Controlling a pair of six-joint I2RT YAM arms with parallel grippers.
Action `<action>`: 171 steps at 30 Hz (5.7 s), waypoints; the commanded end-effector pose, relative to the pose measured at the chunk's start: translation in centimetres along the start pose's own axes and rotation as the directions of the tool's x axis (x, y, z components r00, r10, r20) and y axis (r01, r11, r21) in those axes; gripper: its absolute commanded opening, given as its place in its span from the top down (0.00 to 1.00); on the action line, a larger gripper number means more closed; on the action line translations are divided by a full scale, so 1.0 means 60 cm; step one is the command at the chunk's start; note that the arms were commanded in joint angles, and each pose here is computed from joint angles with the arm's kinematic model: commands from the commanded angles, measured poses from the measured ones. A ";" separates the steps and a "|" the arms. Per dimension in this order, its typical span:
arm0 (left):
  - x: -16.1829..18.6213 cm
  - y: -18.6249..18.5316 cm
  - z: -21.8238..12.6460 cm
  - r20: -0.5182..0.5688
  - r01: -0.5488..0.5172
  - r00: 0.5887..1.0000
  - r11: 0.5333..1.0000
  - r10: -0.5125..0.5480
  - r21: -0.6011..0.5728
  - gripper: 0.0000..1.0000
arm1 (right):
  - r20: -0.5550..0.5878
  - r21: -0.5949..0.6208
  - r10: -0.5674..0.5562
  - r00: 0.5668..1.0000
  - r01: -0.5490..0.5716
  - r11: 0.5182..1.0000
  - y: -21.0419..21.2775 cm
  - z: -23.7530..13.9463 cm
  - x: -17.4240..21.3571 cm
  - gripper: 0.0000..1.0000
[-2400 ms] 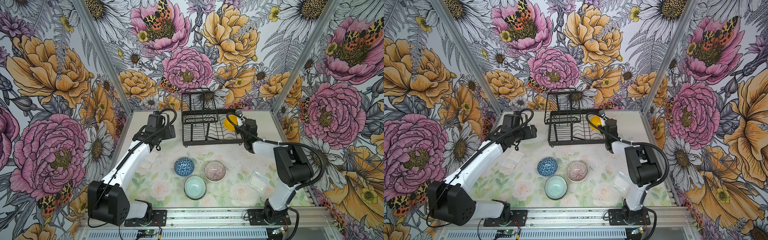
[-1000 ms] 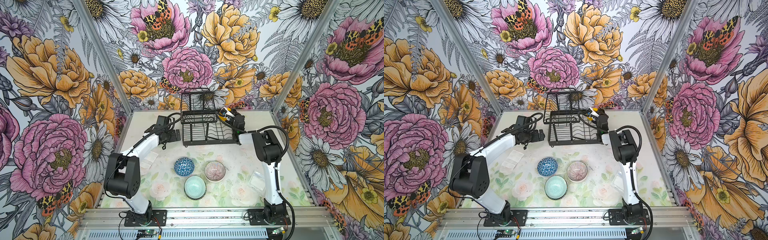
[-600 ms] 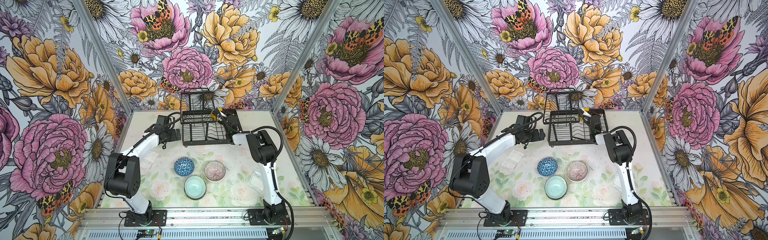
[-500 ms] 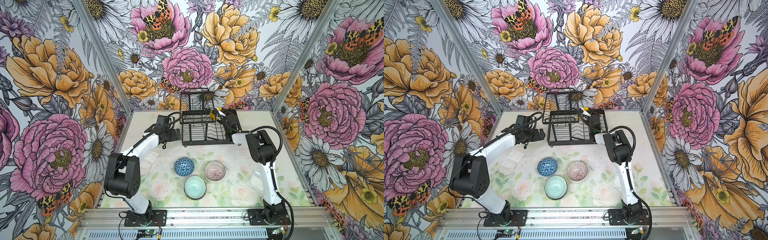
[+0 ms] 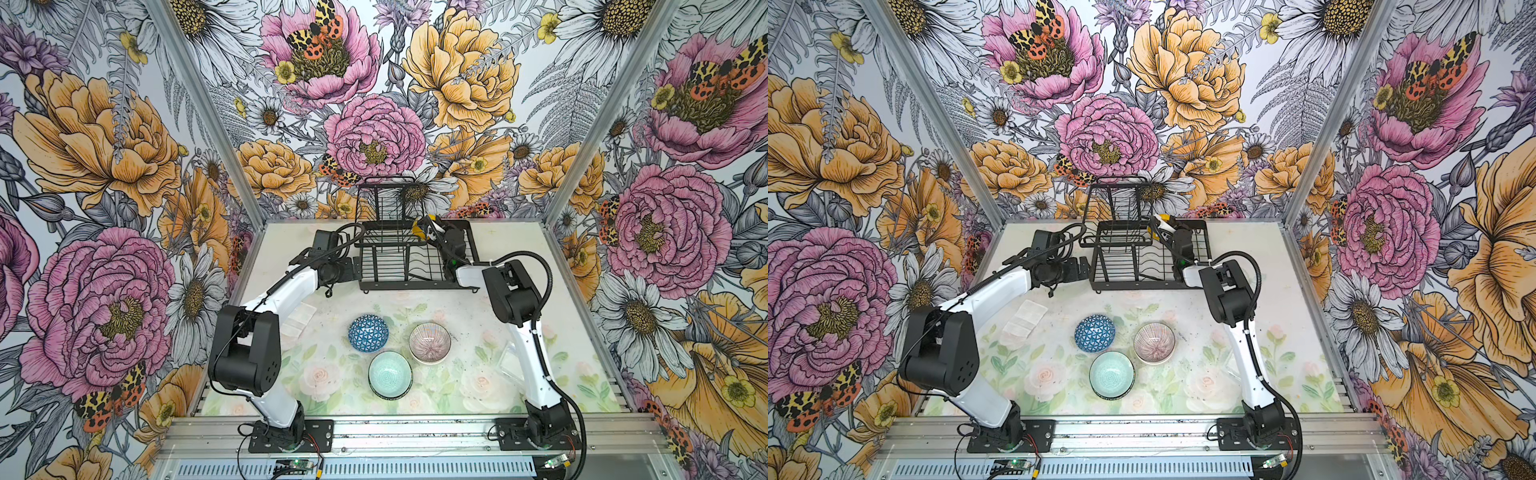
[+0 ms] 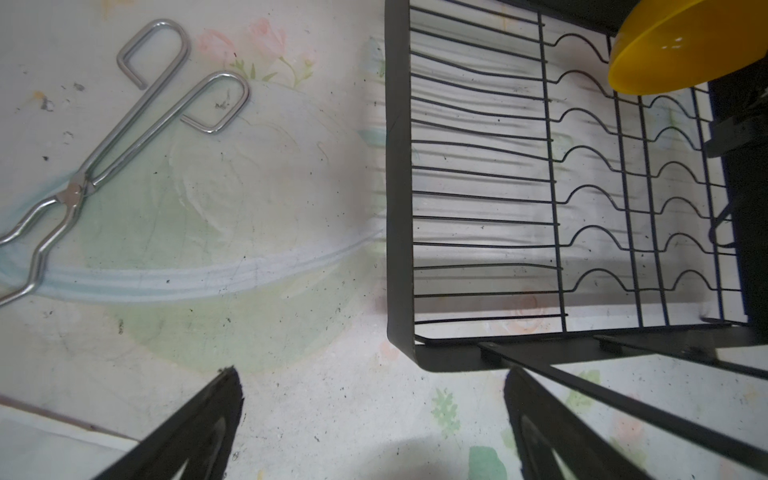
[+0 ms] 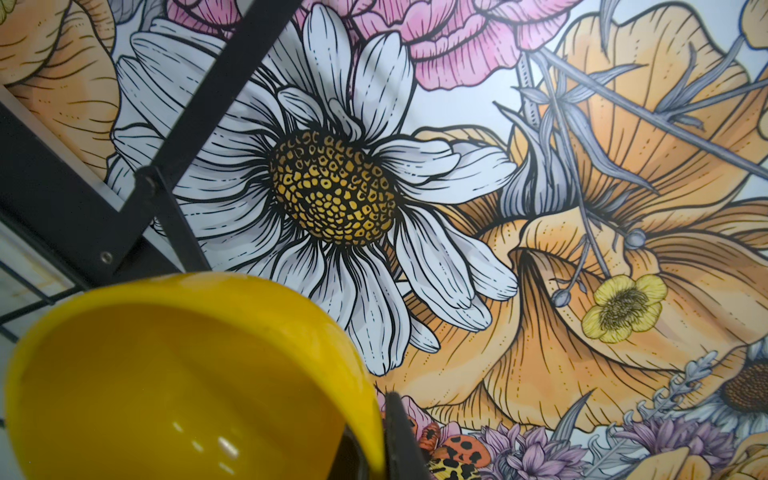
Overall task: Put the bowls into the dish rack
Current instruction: 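Carry the yellow bowl with the right gripper into the dish rack slots, then lower the yellow bowl upright into the rack and open the right gripper, then reach the left gripper to the blue patterned bowl rim while right arm withdraws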
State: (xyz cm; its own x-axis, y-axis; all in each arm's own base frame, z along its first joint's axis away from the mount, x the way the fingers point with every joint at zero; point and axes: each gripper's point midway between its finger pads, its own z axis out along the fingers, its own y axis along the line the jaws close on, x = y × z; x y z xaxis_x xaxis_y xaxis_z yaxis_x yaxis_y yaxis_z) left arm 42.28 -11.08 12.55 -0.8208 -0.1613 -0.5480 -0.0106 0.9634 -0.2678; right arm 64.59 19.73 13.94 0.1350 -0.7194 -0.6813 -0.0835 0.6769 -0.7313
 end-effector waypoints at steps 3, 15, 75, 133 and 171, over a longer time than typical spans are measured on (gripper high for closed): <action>0.006 -0.010 0.020 -0.018 -0.014 1.000 0.999 0.015 0.035 0.01 | 0.052 0.018 0.037 0.998 -0.038 0.999 0.013 0.009 -0.032 1.00; 0.008 -0.019 0.034 -0.038 -0.027 0.999 0.998 0.029 0.052 0.01 | 0.057 0.067 0.048 0.997 -0.052 0.996 0.021 0.016 -0.031 1.00; 0.013 -0.011 0.030 -0.039 -0.037 0.998 0.998 0.039 0.042 0.01 | -0.183 -0.352 -0.051 0.982 -0.016 0.936 0.118 -0.047 -0.017 1.00; 0.100 0.027 -0.092 -0.013 0.022 1.000 0.999 -0.023 -0.049 0.01 | -0.328 -0.034 0.343 0.880 -0.374 0.927 -0.078 -0.281 -0.054 0.01; 0.284 -0.002 -0.059 -0.299 0.005 0.954 0.997 -0.028 -0.079 0.23 | -0.923 0.137 0.360 0.133 -0.763 0.632 -0.059 -0.591 0.048 0.01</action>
State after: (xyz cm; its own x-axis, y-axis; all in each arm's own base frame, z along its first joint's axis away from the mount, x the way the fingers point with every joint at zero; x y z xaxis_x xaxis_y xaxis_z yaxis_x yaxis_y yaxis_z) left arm 26.68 -12.80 6.76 -0.9456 -0.1210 -0.3019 -0.0618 0.9782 -0.1985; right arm 30.30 9.72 13.88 -0.9172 0.0013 -0.3985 -0.0232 0.9981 0.0565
